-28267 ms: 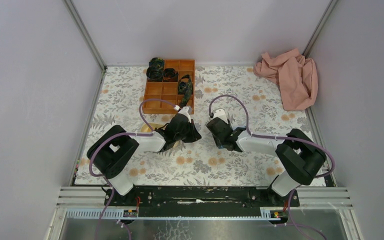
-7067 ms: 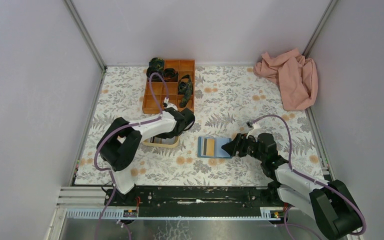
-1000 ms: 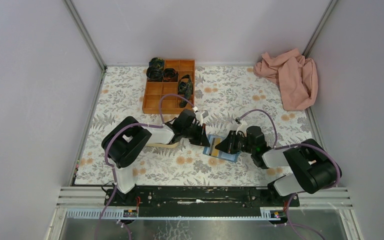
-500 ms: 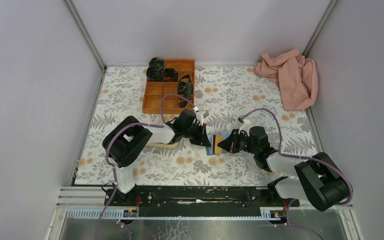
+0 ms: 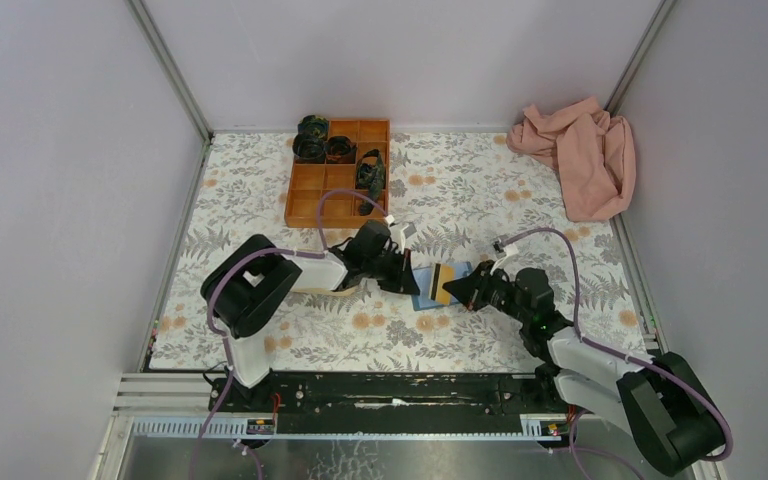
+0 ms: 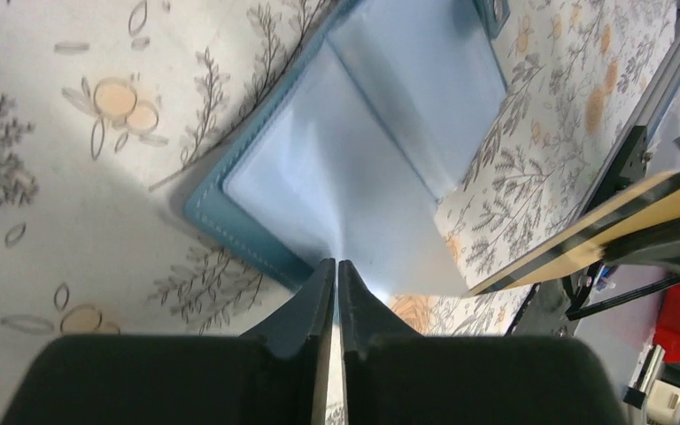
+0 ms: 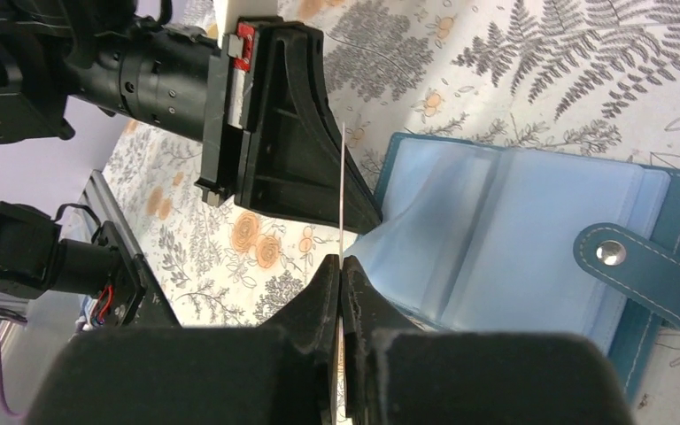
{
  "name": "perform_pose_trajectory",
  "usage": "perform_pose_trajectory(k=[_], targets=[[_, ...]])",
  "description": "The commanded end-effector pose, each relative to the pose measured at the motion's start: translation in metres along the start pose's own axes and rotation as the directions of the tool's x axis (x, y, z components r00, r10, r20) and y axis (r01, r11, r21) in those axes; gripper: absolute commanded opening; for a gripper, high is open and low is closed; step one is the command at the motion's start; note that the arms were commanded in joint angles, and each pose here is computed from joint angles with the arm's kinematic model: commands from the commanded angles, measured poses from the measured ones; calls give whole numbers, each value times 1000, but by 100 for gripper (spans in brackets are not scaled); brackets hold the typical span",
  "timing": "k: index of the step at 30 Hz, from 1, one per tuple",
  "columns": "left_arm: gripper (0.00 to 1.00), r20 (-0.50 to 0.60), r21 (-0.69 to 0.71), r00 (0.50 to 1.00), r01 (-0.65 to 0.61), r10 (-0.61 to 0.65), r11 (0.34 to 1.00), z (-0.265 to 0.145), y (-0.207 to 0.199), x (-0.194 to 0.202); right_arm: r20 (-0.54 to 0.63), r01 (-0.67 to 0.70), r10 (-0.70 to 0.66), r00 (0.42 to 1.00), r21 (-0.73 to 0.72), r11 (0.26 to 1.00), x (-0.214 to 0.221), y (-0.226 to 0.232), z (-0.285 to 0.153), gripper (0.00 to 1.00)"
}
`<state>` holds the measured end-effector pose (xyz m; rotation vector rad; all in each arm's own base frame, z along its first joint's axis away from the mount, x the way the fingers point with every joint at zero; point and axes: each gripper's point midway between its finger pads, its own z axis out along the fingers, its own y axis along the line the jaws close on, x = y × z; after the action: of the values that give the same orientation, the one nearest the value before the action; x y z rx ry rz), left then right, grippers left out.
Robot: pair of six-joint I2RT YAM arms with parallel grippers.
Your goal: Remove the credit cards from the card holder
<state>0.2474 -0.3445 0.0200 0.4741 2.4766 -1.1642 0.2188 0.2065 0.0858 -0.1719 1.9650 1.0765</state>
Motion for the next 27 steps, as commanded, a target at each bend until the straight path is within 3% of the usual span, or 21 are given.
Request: perform_pose_trajectory(k=[1, 5, 8, 11, 18, 27], targets=[[13, 28, -26, 999, -30, 31, 999, -10, 5, 10, 98, 67, -54, 994, -141, 988, -22, 31, -4, 0], [16, 165, 46, 982, -99, 90, 994, -32, -21, -10, 110, 89, -67, 992, -205, 975, -22, 43, -9, 0], [35, 242, 86, 963, -143, 118, 986, -48, -37, -18, 111, 97, -74, 991, -226, 969, -22, 47, -10, 0], [39, 287, 133, 948, -186, 142, 974, -59, -51, -21, 107, 102, -77, 991, -251, 963, -21, 52, -12, 0], [39, 318, 289, 933, -262, 166, 921, -73, -82, -14, 52, 87, -72, 996, -400, 912, -12, 76, -16, 0], [38, 340, 333, 923, -298, 181, 895, -80, -93, -12, 2, 35, -39, 999, -521, 853, -7, 94, -19, 0]])
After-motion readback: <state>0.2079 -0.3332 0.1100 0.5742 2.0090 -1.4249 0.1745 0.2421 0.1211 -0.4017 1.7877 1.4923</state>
